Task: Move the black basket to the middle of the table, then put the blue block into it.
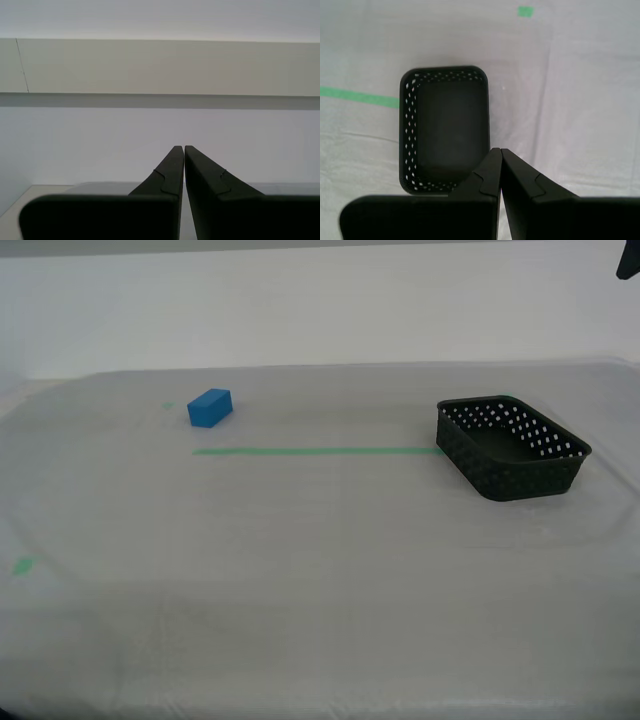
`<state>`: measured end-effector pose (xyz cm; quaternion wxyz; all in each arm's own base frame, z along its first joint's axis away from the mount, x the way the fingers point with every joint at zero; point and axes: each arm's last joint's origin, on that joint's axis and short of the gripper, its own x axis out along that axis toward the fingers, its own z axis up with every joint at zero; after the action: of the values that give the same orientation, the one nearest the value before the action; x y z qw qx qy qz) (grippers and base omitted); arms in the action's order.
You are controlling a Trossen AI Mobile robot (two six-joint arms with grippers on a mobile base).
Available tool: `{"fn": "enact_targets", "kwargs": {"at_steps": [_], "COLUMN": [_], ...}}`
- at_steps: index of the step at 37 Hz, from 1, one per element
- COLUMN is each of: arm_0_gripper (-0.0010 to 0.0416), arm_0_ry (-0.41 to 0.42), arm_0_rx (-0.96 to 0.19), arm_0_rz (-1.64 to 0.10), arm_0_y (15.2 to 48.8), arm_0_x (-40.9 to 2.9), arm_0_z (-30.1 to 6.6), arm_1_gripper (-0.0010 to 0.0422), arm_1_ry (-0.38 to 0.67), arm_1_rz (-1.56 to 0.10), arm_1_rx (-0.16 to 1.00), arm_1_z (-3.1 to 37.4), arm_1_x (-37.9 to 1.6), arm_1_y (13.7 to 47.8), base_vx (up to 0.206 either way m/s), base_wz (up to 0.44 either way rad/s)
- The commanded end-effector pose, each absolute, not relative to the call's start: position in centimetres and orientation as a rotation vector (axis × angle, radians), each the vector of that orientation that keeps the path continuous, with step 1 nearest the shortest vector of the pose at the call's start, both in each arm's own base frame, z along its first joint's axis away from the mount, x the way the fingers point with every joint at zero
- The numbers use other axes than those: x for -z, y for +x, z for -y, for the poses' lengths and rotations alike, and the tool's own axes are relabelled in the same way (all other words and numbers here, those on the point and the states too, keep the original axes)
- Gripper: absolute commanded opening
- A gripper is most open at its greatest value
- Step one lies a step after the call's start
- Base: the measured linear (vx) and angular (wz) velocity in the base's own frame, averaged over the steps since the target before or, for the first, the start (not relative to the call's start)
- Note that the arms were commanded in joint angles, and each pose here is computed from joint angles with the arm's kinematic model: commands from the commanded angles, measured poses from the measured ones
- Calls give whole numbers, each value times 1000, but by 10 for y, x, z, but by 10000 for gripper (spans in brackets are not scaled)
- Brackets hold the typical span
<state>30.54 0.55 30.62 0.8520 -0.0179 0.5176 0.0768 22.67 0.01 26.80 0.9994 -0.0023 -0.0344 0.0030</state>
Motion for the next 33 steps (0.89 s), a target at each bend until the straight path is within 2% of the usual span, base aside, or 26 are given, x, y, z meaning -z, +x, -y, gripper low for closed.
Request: {"fn": "enact_targets", "kwargs": {"at_steps": [1, 33], "arm_0_gripper": [3, 3], "arm_0_ry": [-37, -35], "arm_0_rx": [-165, -159], "arm_0_rz": [-1110, -1137], "arm_0_y": [303, 301], "arm_0_x": [-305, -304], "arm_0_z": [-6, -6], "arm_1_gripper": [0, 0], "arm_1_ry": [-3, -3], "arm_1_rz": [75, 75], "arm_1_rx": [-6, -6], "arm_1_z": [0, 0], "arm_1_x": [-269, -269], "arm_1_y": [227, 227], "base_vx": [0, 0], "base_wz": [0, 0]}}
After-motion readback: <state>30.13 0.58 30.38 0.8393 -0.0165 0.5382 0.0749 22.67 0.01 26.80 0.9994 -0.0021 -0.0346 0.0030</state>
